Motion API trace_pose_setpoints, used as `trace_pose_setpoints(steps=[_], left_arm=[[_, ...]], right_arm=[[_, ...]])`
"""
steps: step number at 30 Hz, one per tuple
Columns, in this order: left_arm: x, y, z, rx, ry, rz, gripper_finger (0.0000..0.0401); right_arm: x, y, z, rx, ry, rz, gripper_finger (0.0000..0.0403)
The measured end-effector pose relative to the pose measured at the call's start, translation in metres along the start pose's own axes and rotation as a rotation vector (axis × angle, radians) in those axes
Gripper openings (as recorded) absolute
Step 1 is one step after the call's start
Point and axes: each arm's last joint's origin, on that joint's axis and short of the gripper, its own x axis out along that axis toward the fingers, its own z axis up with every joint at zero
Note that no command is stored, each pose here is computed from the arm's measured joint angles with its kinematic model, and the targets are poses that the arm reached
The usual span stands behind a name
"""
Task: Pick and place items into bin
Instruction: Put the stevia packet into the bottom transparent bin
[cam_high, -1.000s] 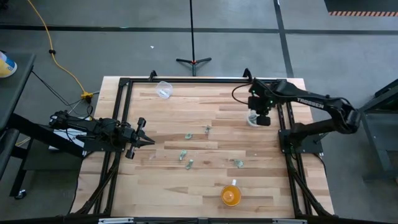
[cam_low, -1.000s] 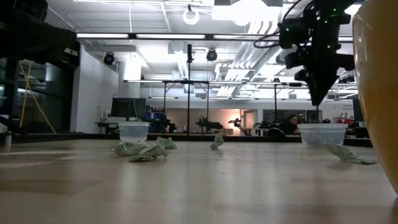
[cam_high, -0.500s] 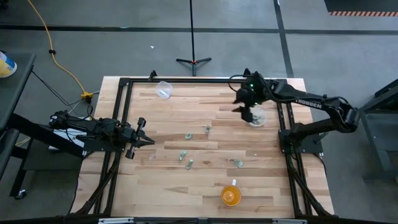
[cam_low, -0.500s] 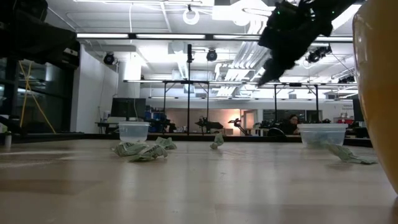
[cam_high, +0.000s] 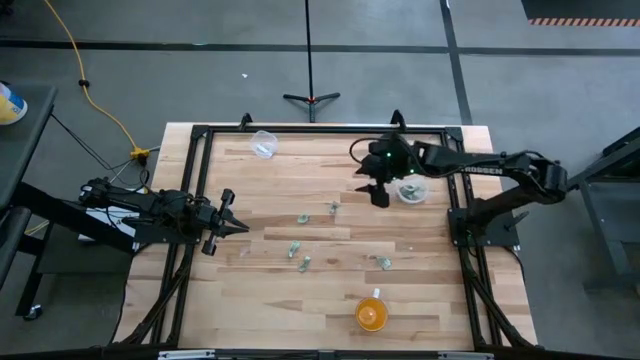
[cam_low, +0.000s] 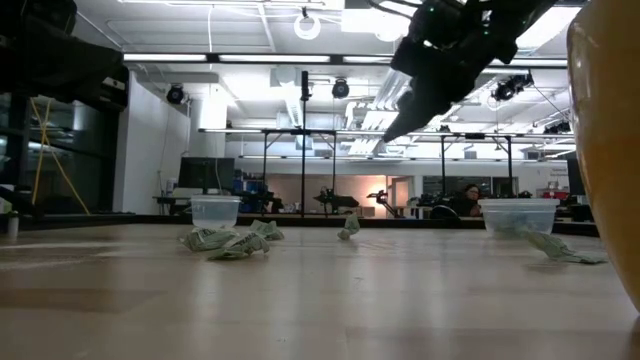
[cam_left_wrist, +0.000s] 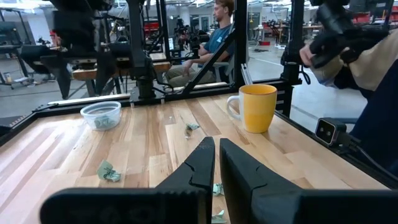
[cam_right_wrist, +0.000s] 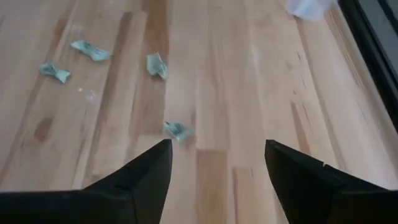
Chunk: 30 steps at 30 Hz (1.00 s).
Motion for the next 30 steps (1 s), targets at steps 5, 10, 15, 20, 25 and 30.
trace_pose_setpoints(steps=[5,10,15,20,25,30], left_arm=[[0.000,0.000,0.000,0.000,0.000,0.000,0.0062],[0.000,0.000,0.000,0.000,0.000,0.000,0.0062],[0.000,0.000,0.000,0.000,0.000,0.000,0.0062],[0.000,0.000,0.000,0.000,0.000,0.000,0.0062],[0.000,0.000,0.000,0.000,0.000,0.000,0.0062],[0.000,0.000,0.000,0.000,0.000,0.000,0.0062]], right_arm=[[0.034,0.008,0.002,-0.076,-0.032,0.033,0.0247],[0.066,0.010,-0.005,-0.042,0.042,0.067,0.0247],[0.091,0.008,-0.015,0.038,0.110,0.080,0.0247],[0.106,0.006,-0.020,0.133,0.139,0.077,0.0247],[0.109,0.006,-0.023,0.166,0.154,0.075,0.0247],[0.110,0.006,-0.021,0.189,0.140,0.072,0.0247]])
